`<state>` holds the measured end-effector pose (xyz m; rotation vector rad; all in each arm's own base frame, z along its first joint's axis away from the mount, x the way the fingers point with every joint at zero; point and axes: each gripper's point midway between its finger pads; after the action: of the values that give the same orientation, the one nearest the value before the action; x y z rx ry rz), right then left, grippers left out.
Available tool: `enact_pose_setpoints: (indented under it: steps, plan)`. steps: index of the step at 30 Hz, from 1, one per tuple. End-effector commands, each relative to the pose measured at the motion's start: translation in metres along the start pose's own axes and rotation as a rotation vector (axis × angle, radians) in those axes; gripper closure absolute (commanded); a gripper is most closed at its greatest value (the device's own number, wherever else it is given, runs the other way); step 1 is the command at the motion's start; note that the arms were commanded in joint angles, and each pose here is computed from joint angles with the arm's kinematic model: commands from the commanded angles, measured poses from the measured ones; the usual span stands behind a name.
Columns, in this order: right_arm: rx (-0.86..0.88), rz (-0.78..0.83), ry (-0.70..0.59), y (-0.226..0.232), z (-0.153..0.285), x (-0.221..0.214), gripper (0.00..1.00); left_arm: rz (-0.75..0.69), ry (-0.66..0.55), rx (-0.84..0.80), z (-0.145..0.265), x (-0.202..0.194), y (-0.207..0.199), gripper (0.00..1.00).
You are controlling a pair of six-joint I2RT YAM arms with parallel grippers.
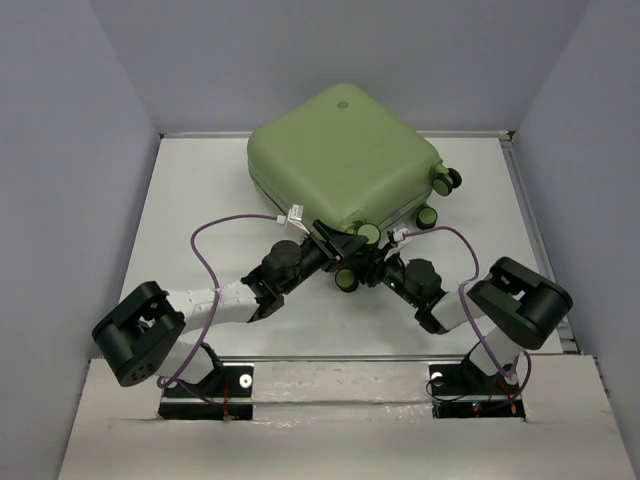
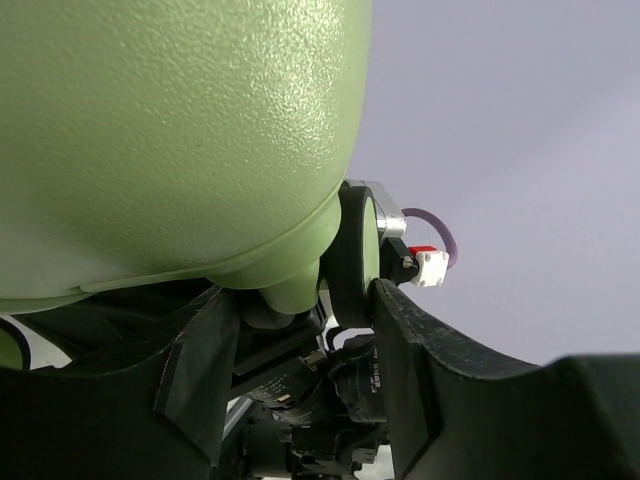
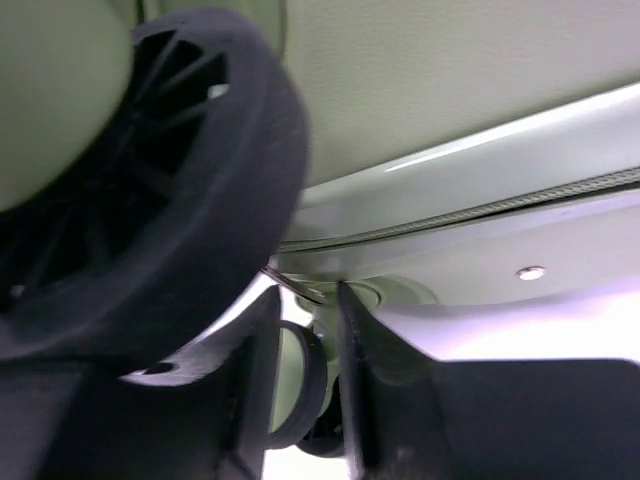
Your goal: Pack the luggage
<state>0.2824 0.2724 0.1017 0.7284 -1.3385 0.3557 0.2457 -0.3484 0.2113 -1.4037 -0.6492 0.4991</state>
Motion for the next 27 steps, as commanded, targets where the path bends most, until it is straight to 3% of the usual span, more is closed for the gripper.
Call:
enact_pose_setpoints:
  steps: [1,2,3,6,19,27]
  plan:
    - [0.079,0.005,-0.270,0.023,-0.015,0.074,0.69,-0.039,-0.002,-0.216,0.005,0.001,-0.065,0.86]
    - [0.081,-0.001,-0.273,0.023,-0.016,0.074,0.70,-0.039,-0.002,-0.215,0.004,0.000,-0.065,0.86]
    - [0.082,-0.004,-0.274,0.023,-0.017,0.073,0.80,-0.038,-0.002,-0.218,0.004,0.001,-0.066,0.86]
    - [0.108,-0.048,-0.304,0.032,-0.013,0.076,0.93,-0.045,0.034,-0.229,0.003,-0.006,-0.070,0.87]
    - [0.265,-0.095,-0.246,0.134,-0.001,0.030,0.93,-0.067,0.139,-0.297,-0.010,-0.021,-0.110,0.88]
    - [0.335,-0.099,-0.327,0.186,-0.008,0.047,0.93,-0.054,0.173,-0.311,-0.008,-0.026,-0.124,0.90]
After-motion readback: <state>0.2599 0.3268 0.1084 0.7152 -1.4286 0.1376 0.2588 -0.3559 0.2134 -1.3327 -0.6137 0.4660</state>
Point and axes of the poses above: each gripper's point midway between its finger pads, its own z axis back along the fingers, its own y axis along the line the jaws close on, x = y × z, and after that the axes turned 8 degrees about z, right-handed
